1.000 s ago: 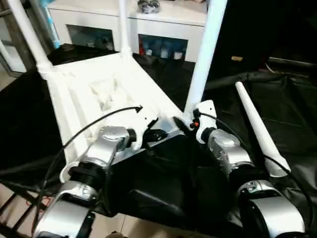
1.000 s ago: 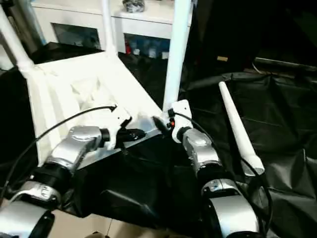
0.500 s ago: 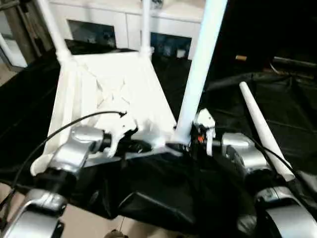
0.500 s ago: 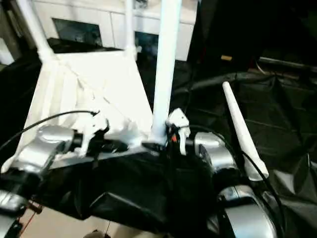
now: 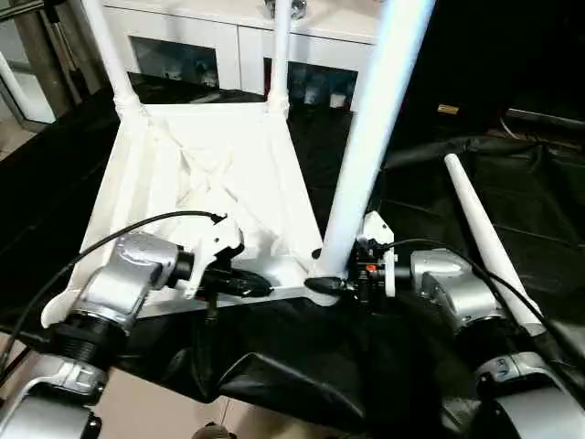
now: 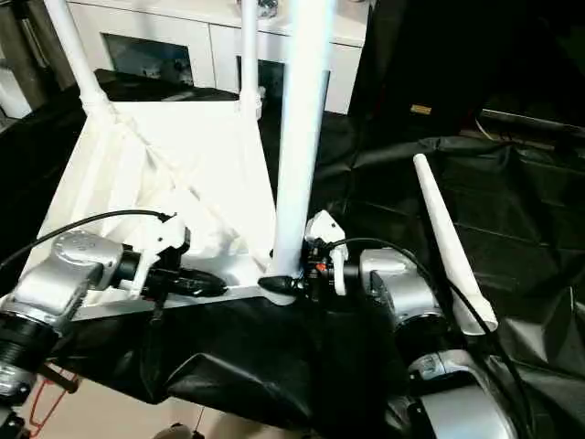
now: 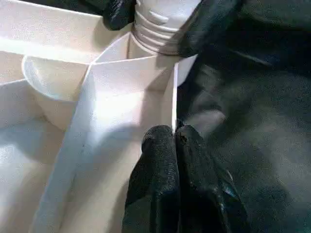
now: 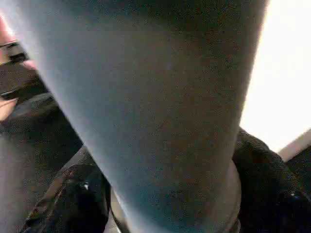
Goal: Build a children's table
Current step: Rotate leg to tighten
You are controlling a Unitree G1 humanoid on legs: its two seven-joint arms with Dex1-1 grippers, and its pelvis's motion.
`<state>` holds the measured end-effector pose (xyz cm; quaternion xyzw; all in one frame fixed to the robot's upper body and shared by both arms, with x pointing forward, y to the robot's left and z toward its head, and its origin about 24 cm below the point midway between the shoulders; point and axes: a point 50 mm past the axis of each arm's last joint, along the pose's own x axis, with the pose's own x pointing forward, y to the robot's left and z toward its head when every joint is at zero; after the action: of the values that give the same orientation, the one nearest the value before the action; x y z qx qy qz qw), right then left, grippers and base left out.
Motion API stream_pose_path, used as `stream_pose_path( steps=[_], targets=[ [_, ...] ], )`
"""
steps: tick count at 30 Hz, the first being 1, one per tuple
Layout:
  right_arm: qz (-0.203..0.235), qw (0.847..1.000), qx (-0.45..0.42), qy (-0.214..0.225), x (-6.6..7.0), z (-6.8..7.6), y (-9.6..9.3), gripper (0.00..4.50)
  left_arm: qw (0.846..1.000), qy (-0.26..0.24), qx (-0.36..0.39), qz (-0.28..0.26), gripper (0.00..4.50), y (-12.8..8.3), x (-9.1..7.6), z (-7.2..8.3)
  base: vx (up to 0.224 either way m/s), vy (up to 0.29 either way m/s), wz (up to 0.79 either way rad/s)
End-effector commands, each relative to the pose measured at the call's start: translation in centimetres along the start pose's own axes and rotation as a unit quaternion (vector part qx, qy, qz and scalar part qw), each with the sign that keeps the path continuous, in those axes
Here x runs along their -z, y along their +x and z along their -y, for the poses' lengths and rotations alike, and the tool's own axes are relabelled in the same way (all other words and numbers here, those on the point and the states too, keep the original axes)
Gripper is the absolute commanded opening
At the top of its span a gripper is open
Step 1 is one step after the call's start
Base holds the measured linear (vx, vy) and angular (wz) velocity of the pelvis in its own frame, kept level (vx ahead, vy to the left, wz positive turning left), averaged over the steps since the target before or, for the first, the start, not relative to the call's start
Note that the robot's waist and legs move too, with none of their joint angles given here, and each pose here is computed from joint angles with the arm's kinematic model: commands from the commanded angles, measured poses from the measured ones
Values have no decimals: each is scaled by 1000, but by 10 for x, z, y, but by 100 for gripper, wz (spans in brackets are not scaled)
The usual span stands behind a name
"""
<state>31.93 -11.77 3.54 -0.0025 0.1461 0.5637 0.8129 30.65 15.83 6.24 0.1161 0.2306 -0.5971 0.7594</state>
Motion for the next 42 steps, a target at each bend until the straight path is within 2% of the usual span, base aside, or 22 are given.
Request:
stream_pose_path(
  steps=[1,2,3,4,9,10,12,14,17,18,23,27,28,34,42],
  targets=[
    [-10,998,57,20,9,2,10,286,999,17,-37,27,0,7,-18,-7,0,0,0],
    [-8,998,65,23,9,3,12,281,999,16,-44,28,0,9,-19,-8,0,0,0],
    [-14,992,121,33,12,6,19,279,997,15,-68,30,0,14,-22,-11,0,0,0],
    [-14,992,121,33,12,6,19,279,997,15,-68,30,0,14,-22,-11,0,0,0],
    [-13,968,238,77,16,10,39,277,991,6,-125,40,0,35,-32,-17,0,0,0],
    [-6,959,270,87,14,11,45,277,988,1,-145,48,0,44,-37,-19,0,0,0],
    [-2,957,277,84,12,9,51,277,986,-3,-155,54,0,51,-42,-18,0,0,0],
    [-1,961,266,72,10,7,55,332,987,-2,-153,58,0,56,-44,-17,0,0,0],
    [8,965,250,75,7,6,58,352,988,1,-143,65,0,61,-47,-14,0,0,0],
    [1,973,228,45,5,7,55,372,990,11,-121,69,0,61,-48,-11,0,0,0],
    [0,981,191,23,3,8,46,385,994,23,-84,67,0,56,-43,-7,0,0,0],
    [-8,994,107,-12,5,6,29,385,997,31,-39,59,0,46,-35,-1,0,0,0],
    [-13,998,65,-19,6,4,18,385,998,36,-20,54,0,40,-31,1,0,0,0],
    [-22,999,-3,-29,7,1,-4,385,998,47,14,39,0,27,-26,1,0,0,0],
    [-31,998,-55,-19,8,-5,-18,318,997,44,56,24,0,14,-20,3,0,0,0]
  ],
)
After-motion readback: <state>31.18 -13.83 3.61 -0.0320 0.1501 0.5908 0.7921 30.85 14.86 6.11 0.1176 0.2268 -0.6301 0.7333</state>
